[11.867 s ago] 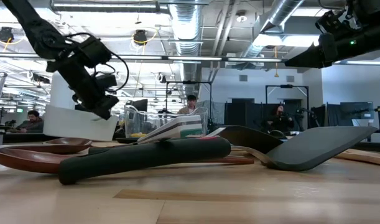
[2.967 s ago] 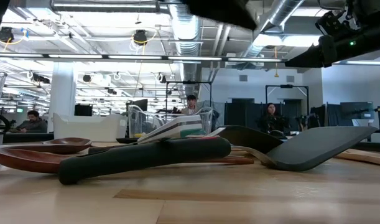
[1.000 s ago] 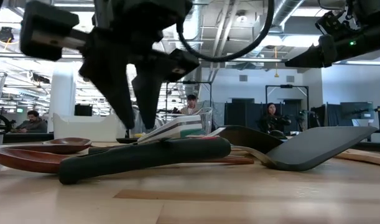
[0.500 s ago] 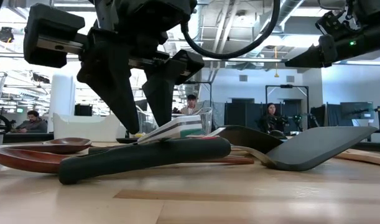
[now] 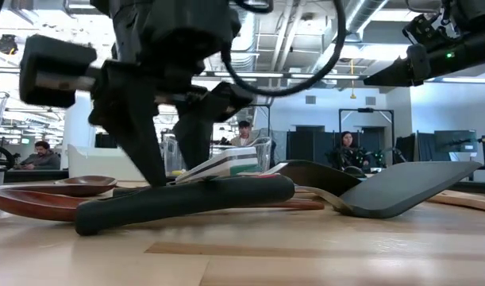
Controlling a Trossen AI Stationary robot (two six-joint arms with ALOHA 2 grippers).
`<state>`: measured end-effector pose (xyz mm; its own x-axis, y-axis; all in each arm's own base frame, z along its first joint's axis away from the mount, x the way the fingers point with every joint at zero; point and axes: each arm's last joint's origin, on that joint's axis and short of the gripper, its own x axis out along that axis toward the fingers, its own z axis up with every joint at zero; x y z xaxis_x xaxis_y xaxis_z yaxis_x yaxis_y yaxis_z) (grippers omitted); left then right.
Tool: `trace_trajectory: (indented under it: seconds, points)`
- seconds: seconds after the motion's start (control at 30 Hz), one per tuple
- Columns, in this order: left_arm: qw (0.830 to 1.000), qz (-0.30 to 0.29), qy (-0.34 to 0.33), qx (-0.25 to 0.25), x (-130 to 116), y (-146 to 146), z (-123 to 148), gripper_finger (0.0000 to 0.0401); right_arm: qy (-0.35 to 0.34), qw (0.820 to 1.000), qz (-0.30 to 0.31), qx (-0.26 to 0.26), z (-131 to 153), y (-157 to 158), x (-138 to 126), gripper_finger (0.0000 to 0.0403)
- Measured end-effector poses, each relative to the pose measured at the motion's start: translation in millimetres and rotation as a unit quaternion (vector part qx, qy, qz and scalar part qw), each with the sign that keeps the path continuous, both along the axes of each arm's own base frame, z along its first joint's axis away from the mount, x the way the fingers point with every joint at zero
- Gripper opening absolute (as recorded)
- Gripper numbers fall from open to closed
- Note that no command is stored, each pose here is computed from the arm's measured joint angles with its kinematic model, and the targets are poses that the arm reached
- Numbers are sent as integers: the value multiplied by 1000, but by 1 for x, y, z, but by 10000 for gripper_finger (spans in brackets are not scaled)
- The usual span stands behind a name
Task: Pick & Place Kitchen Items
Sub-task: Put the white blue table knife into the white bin
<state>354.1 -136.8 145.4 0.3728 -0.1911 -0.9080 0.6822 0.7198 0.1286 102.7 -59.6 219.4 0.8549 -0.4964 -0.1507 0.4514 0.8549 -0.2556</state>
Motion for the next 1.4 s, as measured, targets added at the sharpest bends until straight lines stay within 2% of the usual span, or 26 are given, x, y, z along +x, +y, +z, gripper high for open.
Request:
trace_trajectory:
  seconds: [0.2,0.47,0.87,1.13,1.4]
  points:
    - [1000,0,-18,-7,2,-1,0,139,0,1000,0,0,0,0,0,1]
    - [1000,2,-20,-11,3,-1,0,83,0,1000,0,0,0,0,0,1]
    - [997,64,-9,-48,4,-2,1,11,0,1000,0,0,0,0,0,1]
    - [996,66,-21,-59,5,-4,5,8,0,1000,0,0,0,0,0,1]
    - [990,66,-93,-85,4,-4,43,7,1,1000,0,1,0,0,0,1]
